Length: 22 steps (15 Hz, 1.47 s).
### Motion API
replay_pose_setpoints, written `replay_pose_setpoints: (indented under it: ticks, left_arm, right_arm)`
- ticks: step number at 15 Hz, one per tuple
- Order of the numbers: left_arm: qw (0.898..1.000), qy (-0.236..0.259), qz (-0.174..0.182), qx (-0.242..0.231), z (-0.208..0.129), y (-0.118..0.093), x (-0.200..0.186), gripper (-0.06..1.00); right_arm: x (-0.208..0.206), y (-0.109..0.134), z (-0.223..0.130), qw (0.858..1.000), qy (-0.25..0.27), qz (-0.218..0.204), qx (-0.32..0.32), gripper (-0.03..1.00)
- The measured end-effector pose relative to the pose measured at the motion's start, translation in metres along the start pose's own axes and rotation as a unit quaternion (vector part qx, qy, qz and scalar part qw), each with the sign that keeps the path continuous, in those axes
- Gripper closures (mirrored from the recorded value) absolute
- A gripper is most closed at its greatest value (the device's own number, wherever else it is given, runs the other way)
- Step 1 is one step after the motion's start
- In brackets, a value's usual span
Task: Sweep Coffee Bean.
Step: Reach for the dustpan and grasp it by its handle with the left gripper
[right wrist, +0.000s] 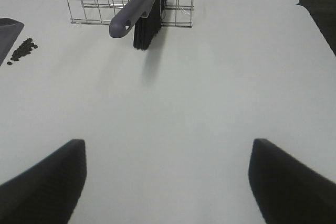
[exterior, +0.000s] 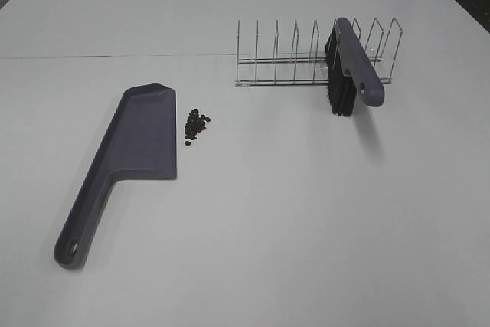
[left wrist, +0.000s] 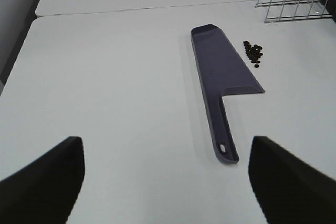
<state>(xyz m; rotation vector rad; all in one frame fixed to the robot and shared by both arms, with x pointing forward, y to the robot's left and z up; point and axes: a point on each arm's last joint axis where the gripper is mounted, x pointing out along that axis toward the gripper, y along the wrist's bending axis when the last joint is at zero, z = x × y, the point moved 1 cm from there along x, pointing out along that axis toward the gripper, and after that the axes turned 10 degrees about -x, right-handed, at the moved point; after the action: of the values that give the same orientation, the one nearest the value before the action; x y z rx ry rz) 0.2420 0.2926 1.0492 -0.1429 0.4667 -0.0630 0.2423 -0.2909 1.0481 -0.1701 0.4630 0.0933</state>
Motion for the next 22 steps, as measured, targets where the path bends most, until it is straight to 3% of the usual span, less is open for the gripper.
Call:
replay_pose_setpoints:
  ticks: [14, 18, 19, 22]
  left_arm:
    - [1.0, 0.0, 0.0, 0.0, 0.0, 0.0, 0.0, 0.14]
    - [0.997, -0.078, -0.006, -0.003, 0.024, -0.002, 0.0, 0.15]
    - [0.994, -0.097, -0.023, -0.033, 0.049, -0.006, 0.018, 0.17]
    - [0.996, -0.018, -0.031, -0.082, 0.07, -0.008, 0.073, 0.19]
  right_arm:
    - [0.0, 0.0, 0.0, 1.0, 0.0, 0.0, 0.0, 0.23]
    - [0.0, 0.0, 0.0, 1.0, 0.0, 0.0, 0.0, 0.23]
    - [0.0, 0.0, 0.0, 1.0, 0.0, 0.0, 0.0, 0.23]
    - [0.0, 0.0, 0.0, 1.0, 0.0, 0.0, 0.0, 0.23]
